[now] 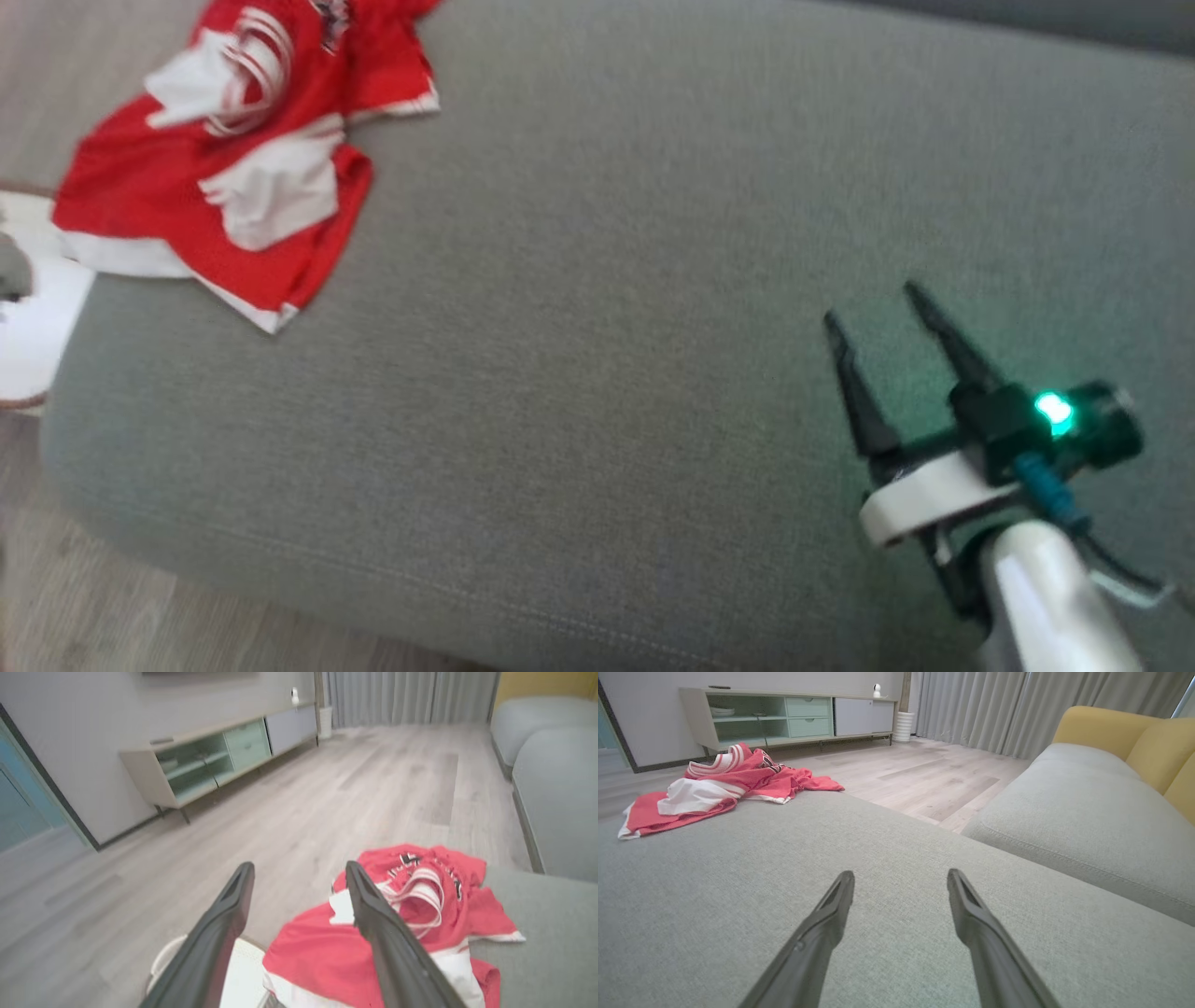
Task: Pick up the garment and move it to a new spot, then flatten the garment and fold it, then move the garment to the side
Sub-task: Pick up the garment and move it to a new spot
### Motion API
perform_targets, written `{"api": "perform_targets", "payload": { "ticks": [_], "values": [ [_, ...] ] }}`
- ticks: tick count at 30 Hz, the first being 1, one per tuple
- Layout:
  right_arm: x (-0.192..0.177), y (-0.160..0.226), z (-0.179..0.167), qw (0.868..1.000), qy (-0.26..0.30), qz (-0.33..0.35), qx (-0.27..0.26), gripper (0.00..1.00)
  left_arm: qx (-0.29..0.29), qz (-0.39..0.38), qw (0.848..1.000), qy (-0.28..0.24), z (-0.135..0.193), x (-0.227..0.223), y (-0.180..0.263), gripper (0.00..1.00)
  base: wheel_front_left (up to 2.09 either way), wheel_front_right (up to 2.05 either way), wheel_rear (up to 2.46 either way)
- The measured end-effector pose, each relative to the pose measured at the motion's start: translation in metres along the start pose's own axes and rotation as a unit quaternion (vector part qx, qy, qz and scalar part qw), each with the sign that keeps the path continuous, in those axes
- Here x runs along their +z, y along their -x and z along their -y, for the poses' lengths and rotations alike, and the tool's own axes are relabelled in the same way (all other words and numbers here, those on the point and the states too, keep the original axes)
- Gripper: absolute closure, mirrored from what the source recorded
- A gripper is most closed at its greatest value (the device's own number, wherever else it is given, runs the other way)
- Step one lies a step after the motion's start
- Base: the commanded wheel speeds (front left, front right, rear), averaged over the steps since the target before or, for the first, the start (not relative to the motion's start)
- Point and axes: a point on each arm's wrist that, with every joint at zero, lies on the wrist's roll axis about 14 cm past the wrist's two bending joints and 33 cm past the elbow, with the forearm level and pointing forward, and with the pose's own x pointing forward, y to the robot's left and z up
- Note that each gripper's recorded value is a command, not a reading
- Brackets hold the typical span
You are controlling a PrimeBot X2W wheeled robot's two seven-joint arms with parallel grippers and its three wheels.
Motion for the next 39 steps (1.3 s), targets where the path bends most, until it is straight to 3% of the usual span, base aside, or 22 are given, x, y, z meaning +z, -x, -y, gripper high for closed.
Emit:
{"api": "perform_targets", "payload": {
  "ticks": [4,10,12,19,20,22,24,32,39],
  "values": [
    [-0.007,-0.01,0.025,1.0,0.008,-0.006,-0.017,0.0,-0.013,-0.125,0.992,0.032,0.032,-0.073,-0.02,0.0,0.0,0.0,0.0],
    [-0.032,-0.014,0.041,0.999,0.001,-0.034,-0.028,0.0,-0.03,-0.211,0.976,0.037,0.062,-0.134,-0.029,0.0,0.0,0.0,0.0],
    [-0.045,-0.015,0.047,0.998,-0.002,-0.047,-0.031,0.0,-0.04,-0.264,0.963,0.027,0.075,-0.166,-0.028,0.0,0.0,0.0,0.0],
    [-0.057,-0.015,0.053,0.998,-0.01,-0.057,-0.037,0.0,-0.025,-0.34,0.94,0.026,0.077,-0.214,-0.016,0.0,0.0,0.0,0.0],
    [-0.057,-0.015,0.054,0.998,-0.01,-0.057,-0.038,0.0,-0.024,-0.341,0.939,0.03,0.078,-0.214,-0.018,0.1,0.0,0.0,0.0],
    [-0.058,-0.015,0.055,0.998,-0.01,-0.058,-0.039,0.0,-0.025,-0.341,0.939,0.039,0.083,-0.212,-0.022,0.6,0.0,0.0,0.0],
    [-0.057,-0.015,0.056,0.998,-0.009,-0.057,-0.04,0.0,-0.032,-0.337,0.94,0.05,0.09,-0.211,-0.025,0.98,0.0,0.0,0.0],
    [-0.045,-0.013,0.062,0.998,-0.001,-0.045,-0.05,0.0,-0.038,-0.308,0.949,0.058,0.091,-0.201,-0.026,1.0,0.0,0.0,0.0],
    [-0.03,-0.006,0.057,0.998,-0.003,-0.024,-0.058,0.0,-0.025,-0.214,0.975,0.049,0.065,-0.14,-0.047,1.0,0.0,0.0,0.0]
  ]
}}
